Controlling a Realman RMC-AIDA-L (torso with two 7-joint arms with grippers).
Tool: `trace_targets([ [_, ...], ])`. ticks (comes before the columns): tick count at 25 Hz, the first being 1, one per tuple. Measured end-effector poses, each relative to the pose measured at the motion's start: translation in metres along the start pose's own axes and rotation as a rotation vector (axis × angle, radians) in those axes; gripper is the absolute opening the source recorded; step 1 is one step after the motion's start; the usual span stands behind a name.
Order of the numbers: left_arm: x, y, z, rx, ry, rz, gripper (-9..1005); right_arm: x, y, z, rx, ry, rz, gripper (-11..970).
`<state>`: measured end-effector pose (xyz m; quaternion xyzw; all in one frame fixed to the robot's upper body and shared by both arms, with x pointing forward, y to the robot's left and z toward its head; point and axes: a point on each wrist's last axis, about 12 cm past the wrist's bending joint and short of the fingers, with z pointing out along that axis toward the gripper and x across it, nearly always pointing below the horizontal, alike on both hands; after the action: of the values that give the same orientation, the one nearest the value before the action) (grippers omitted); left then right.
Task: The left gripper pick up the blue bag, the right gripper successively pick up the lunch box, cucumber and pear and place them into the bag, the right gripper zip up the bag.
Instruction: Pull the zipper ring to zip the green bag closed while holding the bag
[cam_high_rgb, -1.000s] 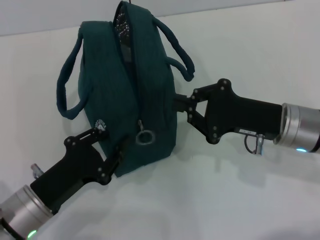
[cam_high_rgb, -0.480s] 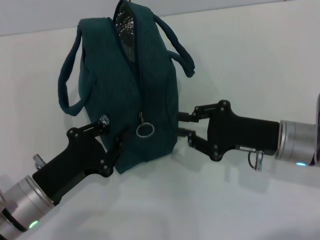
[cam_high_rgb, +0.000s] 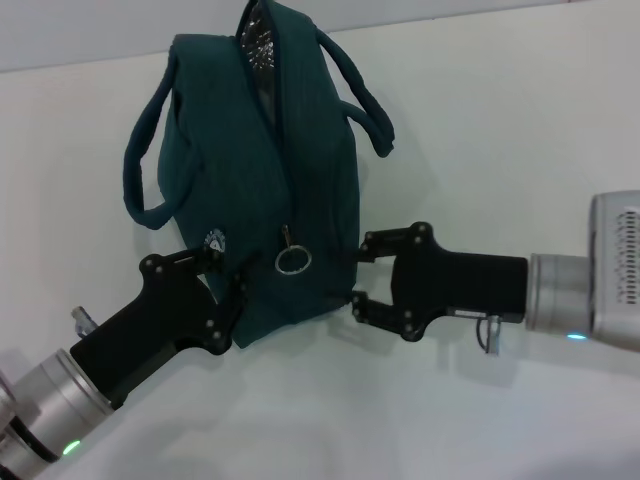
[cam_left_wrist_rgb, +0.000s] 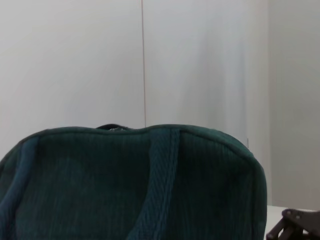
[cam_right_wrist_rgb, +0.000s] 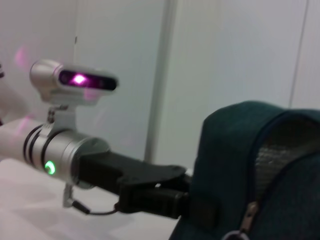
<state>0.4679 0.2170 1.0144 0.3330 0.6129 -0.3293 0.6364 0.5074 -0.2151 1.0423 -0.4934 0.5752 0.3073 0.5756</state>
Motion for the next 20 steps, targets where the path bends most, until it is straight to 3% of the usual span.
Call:
trace_targets([
  [11,0.000,-0.002,0.001,0.008,-0.005,-0.003,107,-0.007,-0.012,0.012,0.027,-0.004,-0.016,365],
  [20,-0.001,-0.002,0.003,0.015,-0.007,-0.001,70,-0.011,-0.016,0.029,-0.021,0.026,0.005,361],
])
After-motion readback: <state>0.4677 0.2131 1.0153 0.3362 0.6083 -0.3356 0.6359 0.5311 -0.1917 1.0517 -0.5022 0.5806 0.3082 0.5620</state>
